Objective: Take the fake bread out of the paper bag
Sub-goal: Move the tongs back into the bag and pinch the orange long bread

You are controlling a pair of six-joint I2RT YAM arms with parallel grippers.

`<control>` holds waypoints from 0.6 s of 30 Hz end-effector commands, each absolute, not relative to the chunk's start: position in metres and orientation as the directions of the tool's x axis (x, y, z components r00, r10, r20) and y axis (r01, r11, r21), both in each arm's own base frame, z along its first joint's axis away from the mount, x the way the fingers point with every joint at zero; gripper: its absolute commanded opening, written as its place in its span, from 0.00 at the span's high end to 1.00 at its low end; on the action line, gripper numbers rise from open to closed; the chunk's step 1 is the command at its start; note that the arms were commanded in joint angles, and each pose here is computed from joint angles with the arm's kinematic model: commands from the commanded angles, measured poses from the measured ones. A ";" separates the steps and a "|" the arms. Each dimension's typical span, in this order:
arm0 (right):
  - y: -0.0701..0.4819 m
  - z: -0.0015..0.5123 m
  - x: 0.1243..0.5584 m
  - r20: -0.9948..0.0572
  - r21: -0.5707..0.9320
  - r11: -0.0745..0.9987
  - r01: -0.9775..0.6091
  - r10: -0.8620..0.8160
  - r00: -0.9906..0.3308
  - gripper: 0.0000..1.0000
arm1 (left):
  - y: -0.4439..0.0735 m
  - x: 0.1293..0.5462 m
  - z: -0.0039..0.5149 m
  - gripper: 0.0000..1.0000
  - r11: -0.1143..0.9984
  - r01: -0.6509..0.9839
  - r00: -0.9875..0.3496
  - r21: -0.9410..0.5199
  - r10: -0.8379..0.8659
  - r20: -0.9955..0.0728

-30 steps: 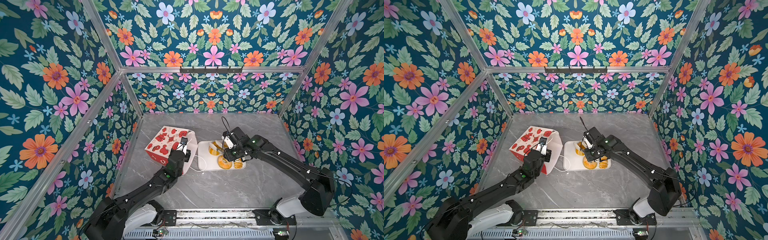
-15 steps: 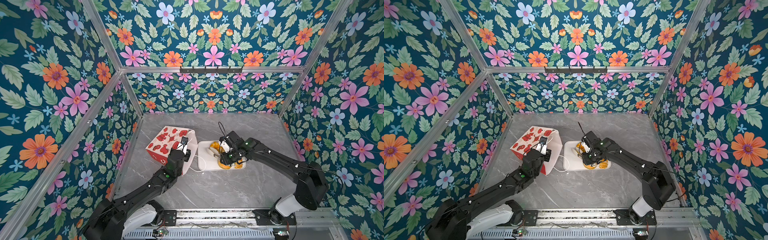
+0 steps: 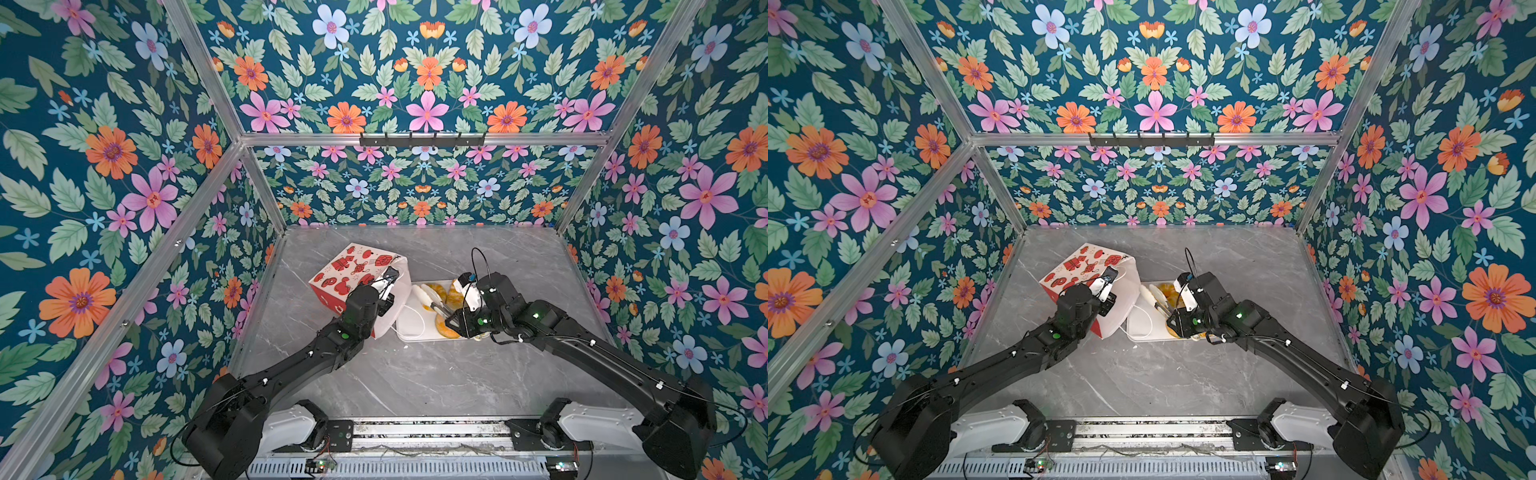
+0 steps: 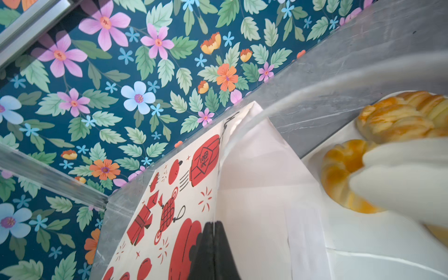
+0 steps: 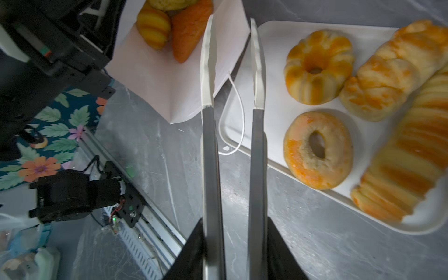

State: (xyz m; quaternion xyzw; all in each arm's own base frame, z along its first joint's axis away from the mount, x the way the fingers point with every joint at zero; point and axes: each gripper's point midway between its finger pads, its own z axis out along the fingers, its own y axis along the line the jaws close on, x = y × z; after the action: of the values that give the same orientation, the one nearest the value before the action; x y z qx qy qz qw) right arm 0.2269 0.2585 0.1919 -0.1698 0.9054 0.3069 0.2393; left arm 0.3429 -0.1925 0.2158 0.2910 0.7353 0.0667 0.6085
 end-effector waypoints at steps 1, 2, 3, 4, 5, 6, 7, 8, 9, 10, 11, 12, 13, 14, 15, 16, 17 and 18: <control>0.287 0.208 0.222 -0.574 0.552 0.662 -0.507 -0.139 -0.807 0.64 | -0.201 0.342 0.216 1.00 0.787 0.396 -0.066 0.473 0.539 -0.840; 0.291 0.206 0.220 -0.572 0.557 0.655 -0.510 -0.143 -0.808 0.64 | -0.203 0.341 0.215 1.00 0.785 0.407 -0.067 0.467 0.536 -0.842; 0.298 0.205 0.218 -0.570 0.569 0.639 -0.518 -0.148 -0.808 0.64 | -0.205 0.339 0.216 1.00 0.784 0.420 -0.062 0.457 0.527 -0.848; 0.304 0.204 0.216 -0.569 0.581 0.622 -0.525 -0.151 -0.809 0.65 | -0.207 0.337 0.216 1.00 0.783 0.431 -0.058 0.447 0.519 -0.853; 0.310 0.203 0.215 -0.566 0.591 0.608 -0.530 -0.156 -0.810 0.64 | -0.208 0.336 0.215 1.00 0.781 0.441 -0.059 0.443 0.517 -0.854; 0.316 0.202 0.215 -0.565 0.595 0.599 -0.535 -0.161 -0.809 0.64 | -0.208 0.336 0.214 1.00 0.780 0.445 -0.063 0.440 0.517 -0.854; 0.323 0.202 0.215 -0.565 0.598 0.592 -0.540 -0.166 -0.808 0.64 | -0.208 0.336 0.212 1.00 0.778 0.449 -0.072 0.439 0.521 -0.850; 0.327 0.201 0.218 -0.566 0.601 0.589 -0.540 -0.164 -0.808 0.65 | -0.208 0.336 0.210 1.00 0.778 0.452 -0.077 0.437 0.522 -0.850; 0.332 0.199 0.221 -0.562 0.604 0.587 -0.539 -0.166 -0.810 0.64 | -0.208 0.335 0.209 1.00 0.778 0.455 -0.080 0.433 0.520 -0.850; 0.336 0.195 0.226 -0.556 0.600 0.593 -0.536 -0.173 -0.813 0.64 | -0.208 0.334 0.208 1.00 0.780 0.458 -0.082 0.427 0.515 -0.853; 0.338 0.192 0.229 -0.552 0.595 0.603 -0.532 -0.175 -0.816 0.64 | -0.208 0.334 0.208 1.00 0.783 0.459 -0.082 0.421 0.509 -0.857; 0.342 0.188 0.234 -0.549 0.589 0.610 -0.529 -0.179 -0.817 0.64 | -0.208 0.333 0.210 1.00 0.787 0.458 -0.079 0.414 0.499 -0.863; 0.345 0.182 0.238 -0.544 0.586 0.616 -0.527 -0.182 -0.819 0.64 | -0.208 0.332 0.212 1.00 0.792 0.455 -0.074 0.407 0.489 -0.869; 0.349 0.178 0.242 -0.538 0.583 0.622 -0.522 -0.185 -0.822 0.64 | -0.208 0.331 0.214 1.00 0.795 0.455 -0.068 0.402 0.482 -0.874; 0.353 0.174 0.246 -0.532 0.582 0.628 -0.517 -0.187 -0.826 0.64 | -0.208 0.331 0.216 1.00 0.796 0.455 -0.066 0.399 0.477 -0.877; 0.358 0.170 0.250 -0.524 0.585 0.628 -0.514 -0.191 -0.830 0.63 | -0.209 0.330 0.218 1.00 0.797 0.458 -0.063 0.393 0.470 -0.880; 0.362 0.167 0.253 -0.520 0.586 0.629 -0.511 -0.191 -0.832 0.63 | -0.210 0.329 0.220 1.00 0.797 0.463 -0.060 0.387 0.464 -0.884; 0.366 0.165 0.258 -0.515 0.587 0.633 -0.505 -0.188 -0.836 0.63 | -0.210 0.329 0.221 1.00 0.798 0.467 -0.057 0.380 0.456 -0.888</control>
State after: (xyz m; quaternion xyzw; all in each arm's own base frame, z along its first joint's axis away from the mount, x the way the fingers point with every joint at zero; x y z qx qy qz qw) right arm 0.2452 0.3520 0.1585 -0.1980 0.8889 0.3665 0.1907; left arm 0.3298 -0.2055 0.2107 0.3264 0.7341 0.0184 0.5951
